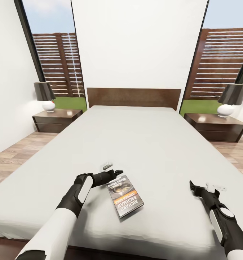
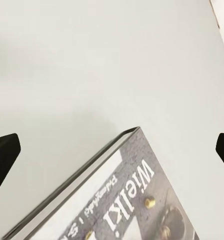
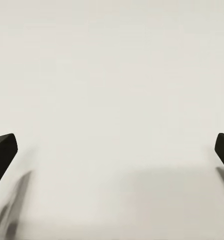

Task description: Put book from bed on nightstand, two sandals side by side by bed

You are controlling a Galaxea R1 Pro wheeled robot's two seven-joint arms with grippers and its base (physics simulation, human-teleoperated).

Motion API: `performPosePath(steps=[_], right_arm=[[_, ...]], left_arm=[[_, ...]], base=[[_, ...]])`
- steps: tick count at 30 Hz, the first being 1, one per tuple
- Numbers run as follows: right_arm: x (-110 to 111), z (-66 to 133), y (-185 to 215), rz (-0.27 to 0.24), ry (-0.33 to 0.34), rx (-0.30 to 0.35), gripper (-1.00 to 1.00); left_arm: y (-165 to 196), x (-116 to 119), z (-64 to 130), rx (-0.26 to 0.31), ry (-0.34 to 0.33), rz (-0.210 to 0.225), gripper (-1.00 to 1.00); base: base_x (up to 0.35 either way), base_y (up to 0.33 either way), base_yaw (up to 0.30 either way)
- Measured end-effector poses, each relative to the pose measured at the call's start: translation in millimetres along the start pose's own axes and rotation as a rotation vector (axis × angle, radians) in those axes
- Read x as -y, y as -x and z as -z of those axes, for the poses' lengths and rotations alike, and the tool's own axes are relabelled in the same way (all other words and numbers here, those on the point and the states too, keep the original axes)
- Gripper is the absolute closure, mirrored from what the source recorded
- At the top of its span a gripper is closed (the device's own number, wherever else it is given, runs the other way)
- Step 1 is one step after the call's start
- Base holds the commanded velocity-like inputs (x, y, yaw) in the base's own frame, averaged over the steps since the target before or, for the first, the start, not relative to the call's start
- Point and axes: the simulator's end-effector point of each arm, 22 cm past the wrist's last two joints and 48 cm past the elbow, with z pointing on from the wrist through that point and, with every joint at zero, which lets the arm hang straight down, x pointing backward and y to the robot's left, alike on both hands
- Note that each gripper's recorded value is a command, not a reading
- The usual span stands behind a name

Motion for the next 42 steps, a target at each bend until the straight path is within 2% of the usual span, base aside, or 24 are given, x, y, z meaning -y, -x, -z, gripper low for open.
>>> performPosePath(steps=[10,29,42], right_arm=[[-0.9,-0.2,0.0,0.000,0.003,0.000,-1.00],[-0.6,-0.1,0.1,0.000,0.002,0.000,-1.00],[-0.6,-0.1,0.0,0.000,0.002,0.000,-1.00]], left_arm=[[-0.1,0.1,-0.1,0.000,-0.001,0.001,-1.00],[-0.3,0.4,-0.1,-0.001,-0.002,0.000,-1.00],[-0.5,1.0,-0.1,-0.002,-0.003,0.000,-1.00]], base=[[-0.113,0.000,0.000],[-0.008,0.000,0.000],[-0.111,0.000,0.000]])
